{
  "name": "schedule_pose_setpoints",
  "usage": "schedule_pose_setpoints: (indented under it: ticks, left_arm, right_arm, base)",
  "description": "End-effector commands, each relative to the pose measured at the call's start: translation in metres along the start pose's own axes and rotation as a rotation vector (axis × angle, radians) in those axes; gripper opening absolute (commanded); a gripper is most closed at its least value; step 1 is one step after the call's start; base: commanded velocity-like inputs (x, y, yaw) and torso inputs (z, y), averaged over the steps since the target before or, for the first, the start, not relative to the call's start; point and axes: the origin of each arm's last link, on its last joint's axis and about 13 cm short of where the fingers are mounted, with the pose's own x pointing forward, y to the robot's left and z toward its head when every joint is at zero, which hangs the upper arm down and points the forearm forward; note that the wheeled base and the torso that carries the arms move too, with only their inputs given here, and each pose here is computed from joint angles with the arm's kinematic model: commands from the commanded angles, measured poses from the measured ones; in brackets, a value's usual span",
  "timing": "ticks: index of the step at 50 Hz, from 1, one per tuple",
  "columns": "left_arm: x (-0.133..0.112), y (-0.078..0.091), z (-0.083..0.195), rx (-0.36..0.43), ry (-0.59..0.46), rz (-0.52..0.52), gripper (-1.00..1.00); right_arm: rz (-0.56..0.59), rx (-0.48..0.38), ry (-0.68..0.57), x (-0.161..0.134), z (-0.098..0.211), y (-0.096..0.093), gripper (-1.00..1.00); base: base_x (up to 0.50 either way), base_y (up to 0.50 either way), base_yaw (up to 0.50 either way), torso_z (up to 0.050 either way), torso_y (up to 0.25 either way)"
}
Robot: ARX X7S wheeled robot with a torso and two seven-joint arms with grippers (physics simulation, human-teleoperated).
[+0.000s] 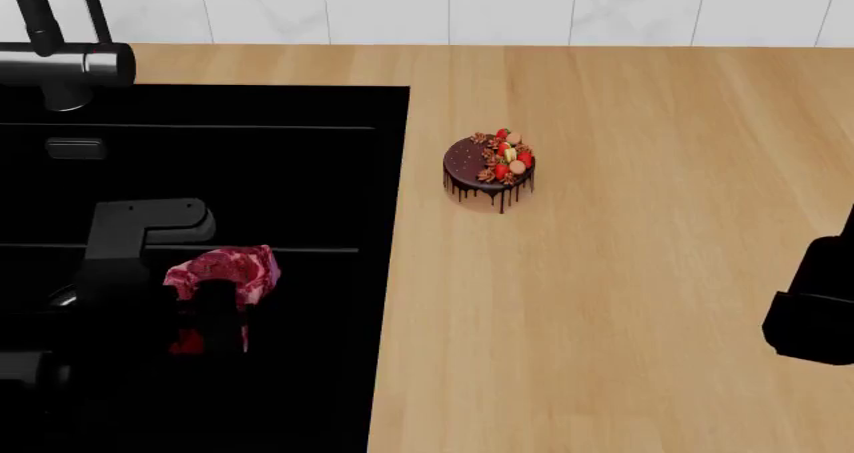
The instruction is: Pick the lobster from the counter and place it in the sink
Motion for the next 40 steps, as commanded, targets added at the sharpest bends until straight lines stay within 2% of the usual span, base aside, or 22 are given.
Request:
schedule_pose_setpoints:
  ticks: [1,4,5,6,27,35,40]
  left_arm:
    - [0.002,-0.001,-0.009,-0.027,0.026,0.01,-1.0]
    - [0.003,-0.001,-0.009,-0.015,0.024,0.003,-1.0]
    - [0.003,-0.001,-0.008,0.016,0.008,-0.009,-1.0]
    - [0.003,-0.001,-0.008,0.007,0.012,-0.006,1.0]
    - [0.0,0.001,0.003,0.019,-0.023,-0.025,1.0]
    - [-0.003,-0.001,0.022,0.011,-0.107,-0.049,1.0]
    - [-0.018,-0.003,0.038,0.013,-0.18,-0.078,1.0]
  right_arm:
    - [0.0,0.002,-0.001,-0.001,0.0,0.0,1.0]
    - [0.001,0.004,0.0,-0.001,0.0,0.0,1.0]
    - [0.002,0.003,0.0,-0.001,0.0,0.0,1.0]
    - [0.003,0.004,0.0,-0.002,0.0,0.0,1.0]
    - [0.002,0.007,-0.002,0.0,-0.001,0.0,1.0]
    - [0.004,0.007,0.0,0.001,-0.001,0.0,1.0]
    - [0.006,0.008,-0.001,0.001,-0.002,0.0,1.0]
  base:
    - [0.0,0.0,0.0,0.0,0.0]
    - [0.0,0.0,0.0,0.0,0.0]
    - [0.0,0.0,0.0,0.0,0.0]
    - [0.0,0.0,0.0,0.0,0.0]
    - [0.0,0.0,0.0,0.0,0.0]
    - [0.0,0.0,0.0,0.0,0.0]
    - [0.0,0.0,0.0,0.0,0.0]
